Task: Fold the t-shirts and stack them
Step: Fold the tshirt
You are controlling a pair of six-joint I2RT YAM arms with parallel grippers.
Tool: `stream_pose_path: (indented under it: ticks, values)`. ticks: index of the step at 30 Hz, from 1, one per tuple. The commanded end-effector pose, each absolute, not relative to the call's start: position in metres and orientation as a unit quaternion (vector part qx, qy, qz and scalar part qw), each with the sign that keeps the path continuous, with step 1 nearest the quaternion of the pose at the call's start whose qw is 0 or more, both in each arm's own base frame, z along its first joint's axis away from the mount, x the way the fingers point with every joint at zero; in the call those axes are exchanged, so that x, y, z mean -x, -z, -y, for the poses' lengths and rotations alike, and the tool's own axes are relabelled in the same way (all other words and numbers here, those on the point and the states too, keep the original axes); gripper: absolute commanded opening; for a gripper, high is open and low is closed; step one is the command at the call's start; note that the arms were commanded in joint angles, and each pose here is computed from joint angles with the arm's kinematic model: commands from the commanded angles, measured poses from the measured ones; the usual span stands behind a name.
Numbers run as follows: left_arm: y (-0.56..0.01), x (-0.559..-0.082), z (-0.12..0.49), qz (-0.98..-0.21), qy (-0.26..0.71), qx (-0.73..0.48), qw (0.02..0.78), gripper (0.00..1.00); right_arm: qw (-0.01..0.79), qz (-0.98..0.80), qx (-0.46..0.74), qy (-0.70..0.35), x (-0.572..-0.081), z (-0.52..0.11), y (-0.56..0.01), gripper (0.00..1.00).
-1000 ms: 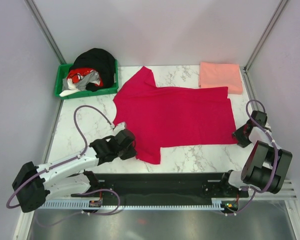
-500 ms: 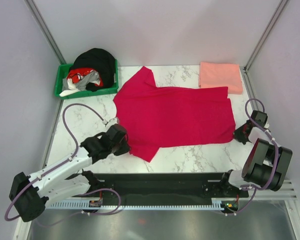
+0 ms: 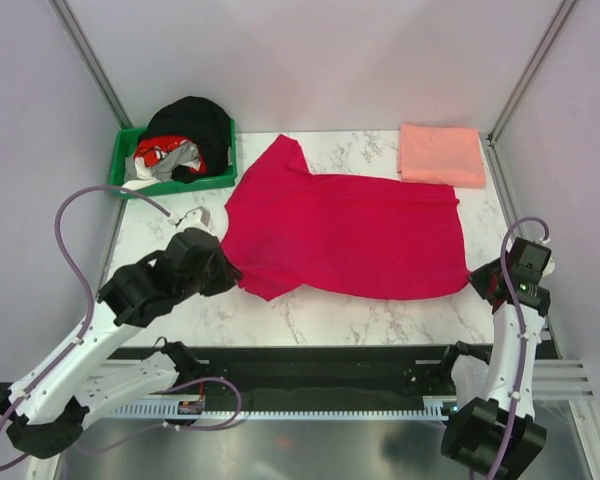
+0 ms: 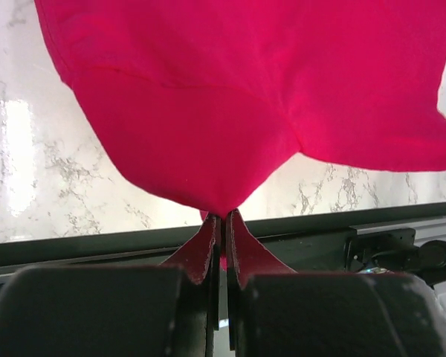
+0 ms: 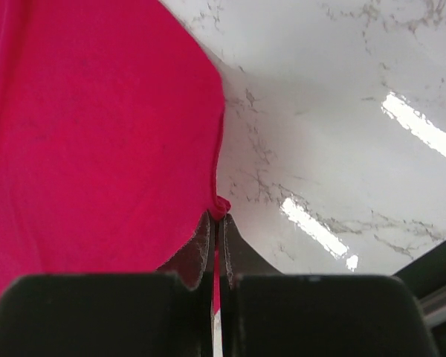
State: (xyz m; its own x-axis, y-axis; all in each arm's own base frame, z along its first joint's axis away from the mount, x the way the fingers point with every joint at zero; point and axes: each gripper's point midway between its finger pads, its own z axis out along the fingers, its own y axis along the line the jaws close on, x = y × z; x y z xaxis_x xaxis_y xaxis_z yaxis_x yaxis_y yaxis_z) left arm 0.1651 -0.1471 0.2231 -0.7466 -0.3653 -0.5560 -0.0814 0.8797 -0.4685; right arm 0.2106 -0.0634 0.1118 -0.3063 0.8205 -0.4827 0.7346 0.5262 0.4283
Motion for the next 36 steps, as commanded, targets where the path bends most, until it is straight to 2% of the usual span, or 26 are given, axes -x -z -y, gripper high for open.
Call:
stream_pose_path:
  ticks: [1,7,13,18,20,21,22,23,24,25,26,32,35,36]
  values:
    - [-0.237,-0.174,0.132,-0.915,0.16,0.092,0.359,0.02,0.31,-0.812,-0.487,-0.083,-0.21,0.055,-0.118,0.0]
    - [-0.23,-0.217,0.154,-0.932,0.129,0.05,0.335,0.02,0.335,-0.815,-0.467,-0.075,-0.235,0.064,-0.14,0.0]
    - [-0.217,-0.275,0.148,-0.936,0.122,0.069,0.323,0.02,0.321,-0.827,-0.456,-0.071,-0.269,0.061,-0.13,0.0]
    - [-0.218,-0.352,0.142,-0.934,0.129,0.086,0.323,0.02,0.312,-0.825,-0.47,-0.042,-0.307,0.077,-0.116,0.0]
    - [-0.185,-0.386,0.143,-0.95,0.127,0.079,0.275,0.02,0.297,-0.829,-0.472,-0.037,-0.331,0.084,-0.105,0.0]
    - [-0.197,-0.406,0.145,-0.946,0.136,0.078,0.285,0.02,0.294,-0.834,-0.466,-0.042,-0.34,0.083,-0.103,0.0]
    - [-0.19,-0.416,0.146,-0.949,0.136,0.071,0.275,0.09,0.284,-0.84,-0.461,-0.044,-0.354,0.084,-0.098,0.0]
    - [-0.156,-0.425,0.15,-0.961,0.146,0.068,0.224,0.63,0.278,-0.849,-0.447,-0.052,-0.362,0.078,-0.095,0.05]
    - [-0.164,-0.433,0.153,-0.961,0.153,0.066,0.22,0.89,0.274,-0.858,-0.431,-0.052,-0.367,0.077,-0.092,0.42]
    - [-0.157,-0.436,0.154,-0.963,0.153,0.067,0.21,0.99,0.268,-0.866,-0.417,-0.062,-0.375,0.072,-0.091,0.64]
    - [-0.155,-0.438,0.152,-0.964,0.146,0.071,0.21,1.0,0.268,-0.872,-0.404,-0.063,-0.377,0.07,-0.091,0.97]
    - [-0.174,-0.42,0.126,-0.955,0.106,0.104,0.257,1.0,0.29,-0.863,-0.414,-0.022,-0.346,0.079,-0.107,0.98]
    - [-0.182,-0.394,0.113,-0.945,0.098,0.119,0.289,1.0,0.307,-0.852,-0.423,-0.016,-0.321,0.082,-0.112,0.98]
    - [-0.176,-0.371,0.107,-0.944,0.098,0.13,0.287,1.0,0.306,-0.85,-0.428,-0.021,-0.315,0.083,-0.111,0.98]
